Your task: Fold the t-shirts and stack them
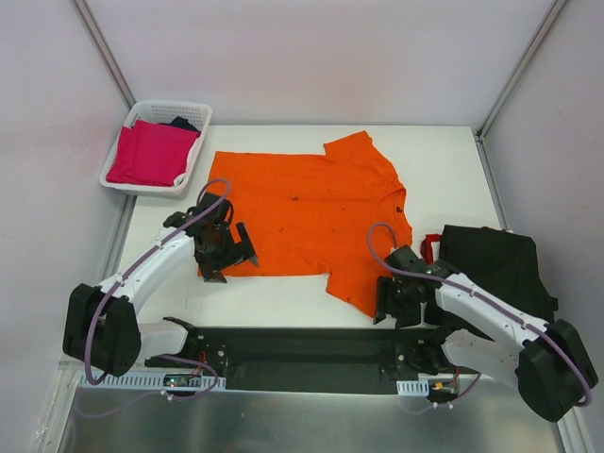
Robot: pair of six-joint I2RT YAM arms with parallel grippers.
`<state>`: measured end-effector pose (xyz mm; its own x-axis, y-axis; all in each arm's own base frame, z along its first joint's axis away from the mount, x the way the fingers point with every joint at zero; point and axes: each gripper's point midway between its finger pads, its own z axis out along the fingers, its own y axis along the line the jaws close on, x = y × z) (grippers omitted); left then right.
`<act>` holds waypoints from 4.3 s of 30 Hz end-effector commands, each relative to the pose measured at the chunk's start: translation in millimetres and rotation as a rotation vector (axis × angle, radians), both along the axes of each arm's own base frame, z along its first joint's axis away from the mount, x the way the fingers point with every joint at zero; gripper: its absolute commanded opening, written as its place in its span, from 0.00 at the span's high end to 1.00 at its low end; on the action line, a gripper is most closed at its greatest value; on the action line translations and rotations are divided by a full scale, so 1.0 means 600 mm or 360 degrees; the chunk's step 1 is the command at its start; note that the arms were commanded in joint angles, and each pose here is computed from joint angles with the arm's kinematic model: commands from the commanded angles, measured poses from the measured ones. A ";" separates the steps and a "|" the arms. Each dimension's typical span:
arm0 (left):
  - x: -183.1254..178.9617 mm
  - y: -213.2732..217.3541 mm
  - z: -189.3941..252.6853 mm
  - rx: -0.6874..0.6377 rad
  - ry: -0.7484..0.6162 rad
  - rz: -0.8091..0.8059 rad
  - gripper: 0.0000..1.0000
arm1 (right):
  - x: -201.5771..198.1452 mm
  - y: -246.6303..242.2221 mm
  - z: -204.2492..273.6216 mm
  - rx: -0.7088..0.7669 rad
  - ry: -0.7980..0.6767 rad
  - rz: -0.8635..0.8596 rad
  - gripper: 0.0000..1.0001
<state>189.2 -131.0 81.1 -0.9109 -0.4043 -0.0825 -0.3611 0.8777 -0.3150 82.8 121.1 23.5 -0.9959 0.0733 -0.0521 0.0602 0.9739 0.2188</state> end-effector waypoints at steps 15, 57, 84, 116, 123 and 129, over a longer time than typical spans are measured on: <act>-0.015 0.020 0.011 0.0078 0.0033 -0.0069 0.01 | 0.053 0.050 0.004 -0.0007 -0.0070 -0.0005 0.39; -0.025 0.030 -0.001 0.0135 0.0100 -0.0145 0.01 | 0.071 0.085 0.001 -0.0069 -0.0105 0.0053 0.71; -0.009 0.130 -0.025 0.0276 0.0064 0.0309 0.01 | 0.055 0.065 0.022 -0.0125 -0.0081 0.0180 0.99; 0.072 0.197 -0.083 0.0526 0.0171 0.0451 0.33 | 0.033 0.038 0.028 -0.0173 -0.0040 0.0300 0.99; 0.062 0.201 -0.093 0.0550 0.0206 0.0443 0.35 | 0.036 0.037 0.029 -0.0186 -0.0035 0.0307 0.99; 0.039 0.205 -0.099 0.0539 0.0216 0.0515 0.49 | 0.033 0.036 0.026 -0.0194 -0.0015 0.0316 0.99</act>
<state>224.4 -17.7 22.4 -0.7808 -0.6103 -0.1341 -0.6173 0.7866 0.0137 102.9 144.1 34.1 -0.9907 -0.1175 -0.0684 -0.1245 0.9863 0.1084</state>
